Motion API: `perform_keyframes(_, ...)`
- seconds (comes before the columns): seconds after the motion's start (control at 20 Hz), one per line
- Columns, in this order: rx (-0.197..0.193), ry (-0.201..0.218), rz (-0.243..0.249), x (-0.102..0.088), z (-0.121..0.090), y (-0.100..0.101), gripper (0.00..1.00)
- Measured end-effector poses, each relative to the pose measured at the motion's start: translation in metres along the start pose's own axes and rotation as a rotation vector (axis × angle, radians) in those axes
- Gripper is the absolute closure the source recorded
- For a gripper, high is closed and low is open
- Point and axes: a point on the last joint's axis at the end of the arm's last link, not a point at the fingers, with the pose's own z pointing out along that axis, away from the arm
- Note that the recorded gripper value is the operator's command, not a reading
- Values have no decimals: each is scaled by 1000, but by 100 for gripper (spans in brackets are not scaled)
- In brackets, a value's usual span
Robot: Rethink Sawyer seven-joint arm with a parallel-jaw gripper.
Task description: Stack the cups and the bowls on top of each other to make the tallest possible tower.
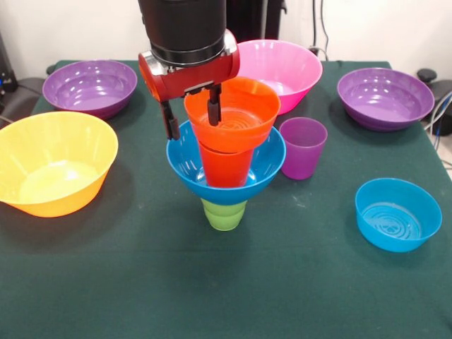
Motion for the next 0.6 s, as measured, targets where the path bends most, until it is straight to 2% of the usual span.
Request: perform_keyframes(0.6,14,17,0,3,2,2,0)
